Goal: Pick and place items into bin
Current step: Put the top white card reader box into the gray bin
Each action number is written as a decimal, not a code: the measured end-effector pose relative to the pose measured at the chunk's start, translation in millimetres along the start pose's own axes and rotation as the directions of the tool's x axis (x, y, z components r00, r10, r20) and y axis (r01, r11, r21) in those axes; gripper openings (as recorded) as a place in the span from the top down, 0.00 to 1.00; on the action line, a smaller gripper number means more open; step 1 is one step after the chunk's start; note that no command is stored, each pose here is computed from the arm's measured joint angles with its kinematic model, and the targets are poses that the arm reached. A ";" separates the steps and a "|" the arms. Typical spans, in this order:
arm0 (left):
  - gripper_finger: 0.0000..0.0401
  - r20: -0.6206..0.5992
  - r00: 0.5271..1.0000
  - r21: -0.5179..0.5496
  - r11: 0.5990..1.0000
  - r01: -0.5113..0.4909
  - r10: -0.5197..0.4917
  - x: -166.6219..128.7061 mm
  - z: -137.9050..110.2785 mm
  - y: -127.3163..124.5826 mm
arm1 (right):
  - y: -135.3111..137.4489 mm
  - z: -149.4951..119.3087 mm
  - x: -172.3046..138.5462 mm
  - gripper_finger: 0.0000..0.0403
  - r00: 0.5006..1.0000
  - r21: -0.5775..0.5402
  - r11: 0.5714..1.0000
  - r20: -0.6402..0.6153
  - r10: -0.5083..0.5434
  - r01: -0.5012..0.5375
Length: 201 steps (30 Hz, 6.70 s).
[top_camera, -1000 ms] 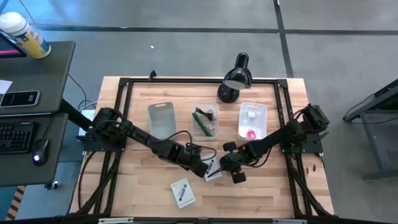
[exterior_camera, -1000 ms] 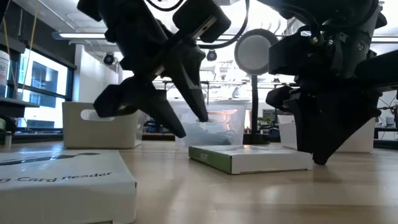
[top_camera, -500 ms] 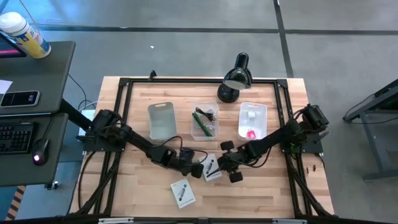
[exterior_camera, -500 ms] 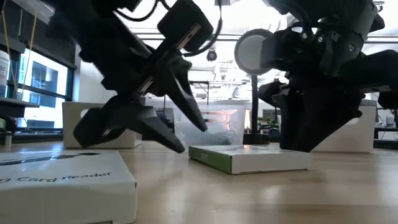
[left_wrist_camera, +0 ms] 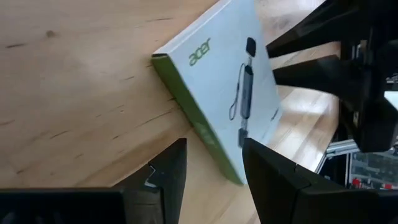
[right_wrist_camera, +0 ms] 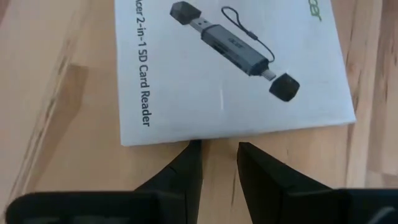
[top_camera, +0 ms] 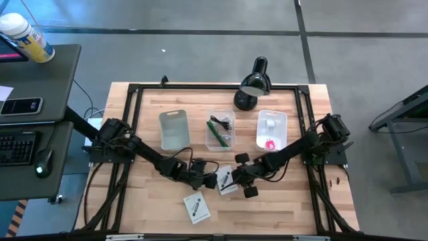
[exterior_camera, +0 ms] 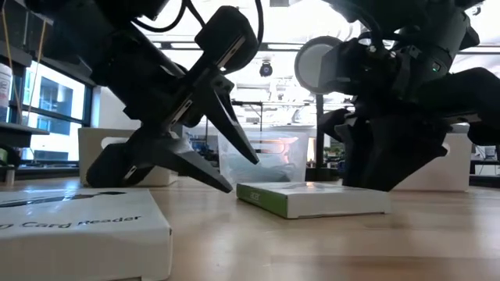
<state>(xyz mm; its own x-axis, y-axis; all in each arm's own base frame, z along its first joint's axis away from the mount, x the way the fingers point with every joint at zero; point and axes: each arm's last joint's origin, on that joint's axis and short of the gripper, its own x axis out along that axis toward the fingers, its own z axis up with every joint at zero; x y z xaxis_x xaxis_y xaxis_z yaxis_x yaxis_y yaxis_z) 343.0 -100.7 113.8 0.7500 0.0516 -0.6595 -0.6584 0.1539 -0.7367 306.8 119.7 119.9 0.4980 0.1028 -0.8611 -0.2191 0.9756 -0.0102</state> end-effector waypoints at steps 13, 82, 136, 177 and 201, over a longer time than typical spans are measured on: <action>0.64 -0.007 1.000 -0.002 1.000 -0.003 0.003 0.0 -0.2 0.2 | -0.6 -0.2 0.8 0.77 1.000 0.045 0.999 -0.003 0.000 0.000; 0.64 -0.079 0.996 -0.020 0.998 -0.051 0.050 -0.2 -2.1 4.6 | -19.2 5.6 0.9 0.77 0.993 0.051 0.992 0.030 0.114 -0.115; 0.64 -0.074 0.996 -0.010 0.998 -0.058 0.057 -0.2 -1.9 5.2 | -12.8 22.7 1.2 0.77 0.966 0.024 0.986 0.209 0.154 -0.162; 0.64 -0.188 0.977 0.004 0.994 -0.105 0.104 -3.5 -10.6 8.2 | -8.4 12.2 24.8 0.77 0.978 0.053 0.987 0.153 0.142 -0.152; 0.64 -0.153 0.986 -0.015 0.997 -0.072 0.069 -2.4 -10.9 6.7 | -12.8 -17.6 28.9 0.77 0.972 0.167 0.972 0.194 0.133 -0.167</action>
<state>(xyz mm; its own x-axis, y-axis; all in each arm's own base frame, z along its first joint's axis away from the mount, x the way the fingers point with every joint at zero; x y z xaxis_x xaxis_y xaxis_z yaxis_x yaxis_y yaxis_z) 336.0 -110.6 108.8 0.6841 -0.0898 -0.7238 -0.7117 0.1347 -0.6894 309.1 106.7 86.2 0.6177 0.2677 -0.7394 -0.1559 0.9633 0.2185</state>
